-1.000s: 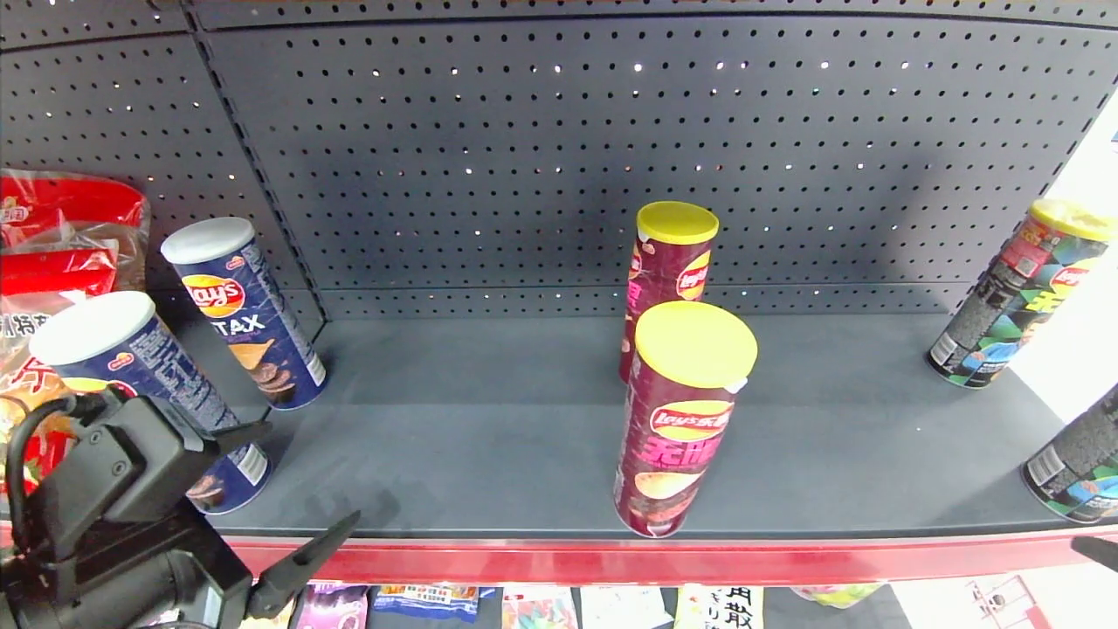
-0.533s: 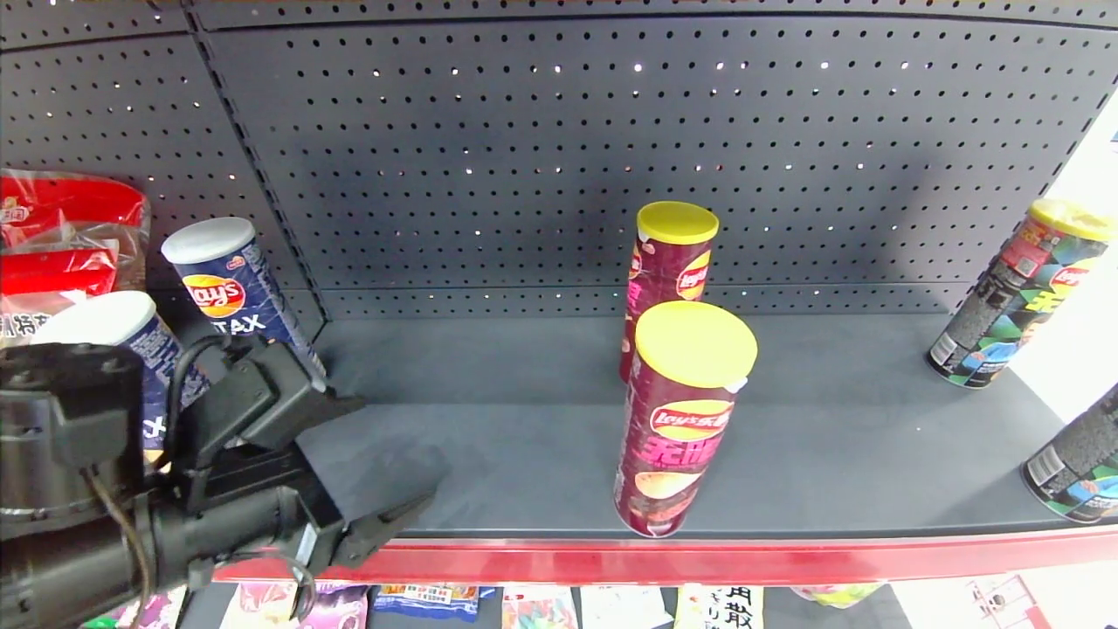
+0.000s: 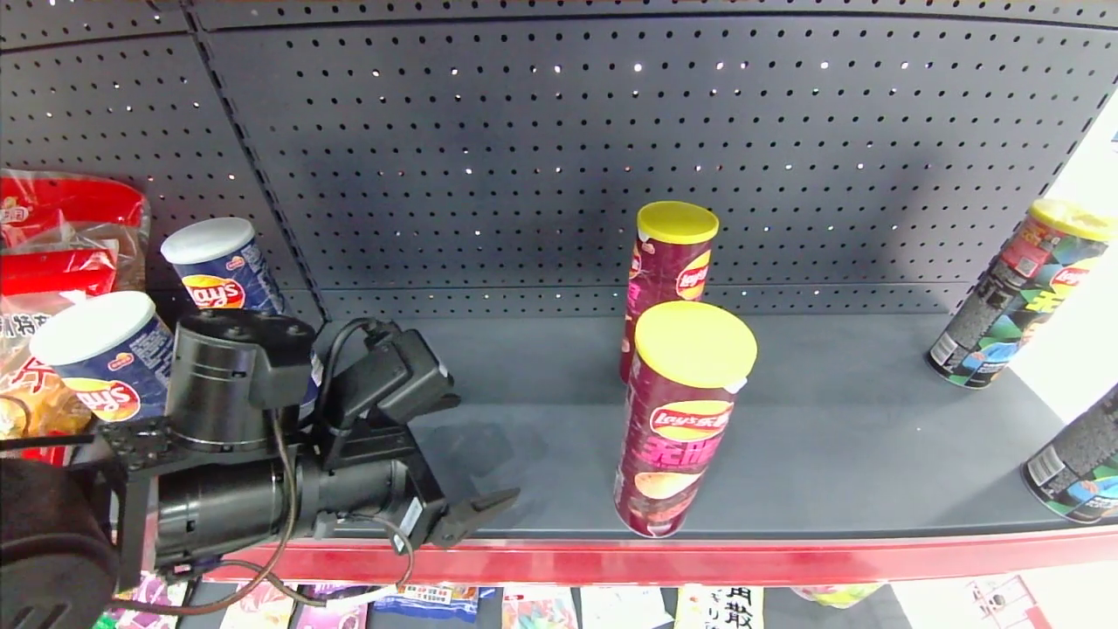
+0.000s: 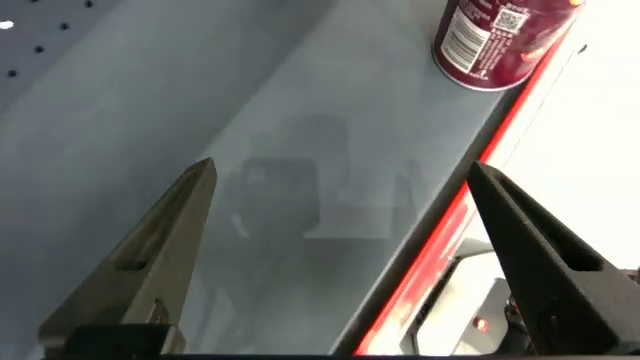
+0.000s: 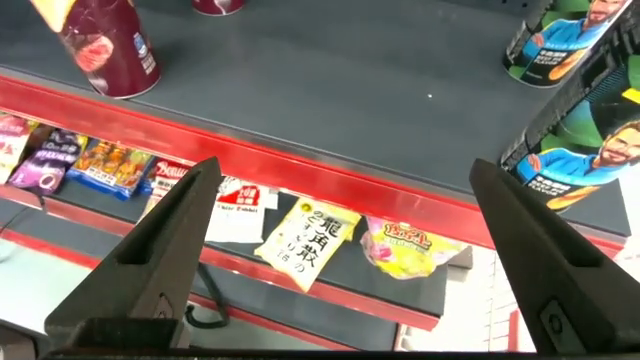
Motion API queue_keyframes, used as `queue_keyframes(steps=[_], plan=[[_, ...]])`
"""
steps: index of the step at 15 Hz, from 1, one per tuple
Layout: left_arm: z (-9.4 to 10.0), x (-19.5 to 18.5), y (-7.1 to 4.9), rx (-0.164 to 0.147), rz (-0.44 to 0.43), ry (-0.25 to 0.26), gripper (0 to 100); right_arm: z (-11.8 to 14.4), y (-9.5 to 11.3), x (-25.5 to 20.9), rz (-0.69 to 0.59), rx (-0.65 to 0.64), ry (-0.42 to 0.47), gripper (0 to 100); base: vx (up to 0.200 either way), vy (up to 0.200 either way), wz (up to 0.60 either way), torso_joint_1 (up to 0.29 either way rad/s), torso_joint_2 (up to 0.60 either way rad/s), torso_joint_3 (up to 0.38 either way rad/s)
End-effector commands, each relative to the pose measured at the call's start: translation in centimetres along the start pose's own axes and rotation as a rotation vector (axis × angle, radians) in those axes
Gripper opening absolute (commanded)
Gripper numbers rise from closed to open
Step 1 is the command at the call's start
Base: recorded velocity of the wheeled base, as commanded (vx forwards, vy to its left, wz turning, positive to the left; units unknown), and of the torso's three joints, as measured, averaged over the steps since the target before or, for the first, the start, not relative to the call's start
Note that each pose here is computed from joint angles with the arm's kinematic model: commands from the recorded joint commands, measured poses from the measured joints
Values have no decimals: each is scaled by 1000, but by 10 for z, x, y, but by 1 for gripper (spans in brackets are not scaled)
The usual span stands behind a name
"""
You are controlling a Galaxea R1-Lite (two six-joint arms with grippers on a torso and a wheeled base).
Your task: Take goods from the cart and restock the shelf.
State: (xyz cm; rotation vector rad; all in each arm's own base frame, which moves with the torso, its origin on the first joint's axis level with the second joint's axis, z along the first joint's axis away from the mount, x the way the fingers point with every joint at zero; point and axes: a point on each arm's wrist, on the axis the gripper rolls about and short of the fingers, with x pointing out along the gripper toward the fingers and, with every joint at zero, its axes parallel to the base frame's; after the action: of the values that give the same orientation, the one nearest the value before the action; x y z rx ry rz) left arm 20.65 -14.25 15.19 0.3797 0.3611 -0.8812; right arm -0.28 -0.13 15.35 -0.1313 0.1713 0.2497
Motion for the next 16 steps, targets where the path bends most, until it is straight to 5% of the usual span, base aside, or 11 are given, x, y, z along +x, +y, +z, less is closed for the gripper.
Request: queue_keyframes(steps=[1, 16], plan=[[1, 17, 1, 6, -17, 17, 100, -3, 0, -1, -3, -1, -1, 100, 0, 0, 0, 0, 0, 0], [15, 66, -13, 45, -106, 21, 100, -4, 0, -1, -18, -3, 2, 100, 0, 0, 0, 0, 0, 0]])
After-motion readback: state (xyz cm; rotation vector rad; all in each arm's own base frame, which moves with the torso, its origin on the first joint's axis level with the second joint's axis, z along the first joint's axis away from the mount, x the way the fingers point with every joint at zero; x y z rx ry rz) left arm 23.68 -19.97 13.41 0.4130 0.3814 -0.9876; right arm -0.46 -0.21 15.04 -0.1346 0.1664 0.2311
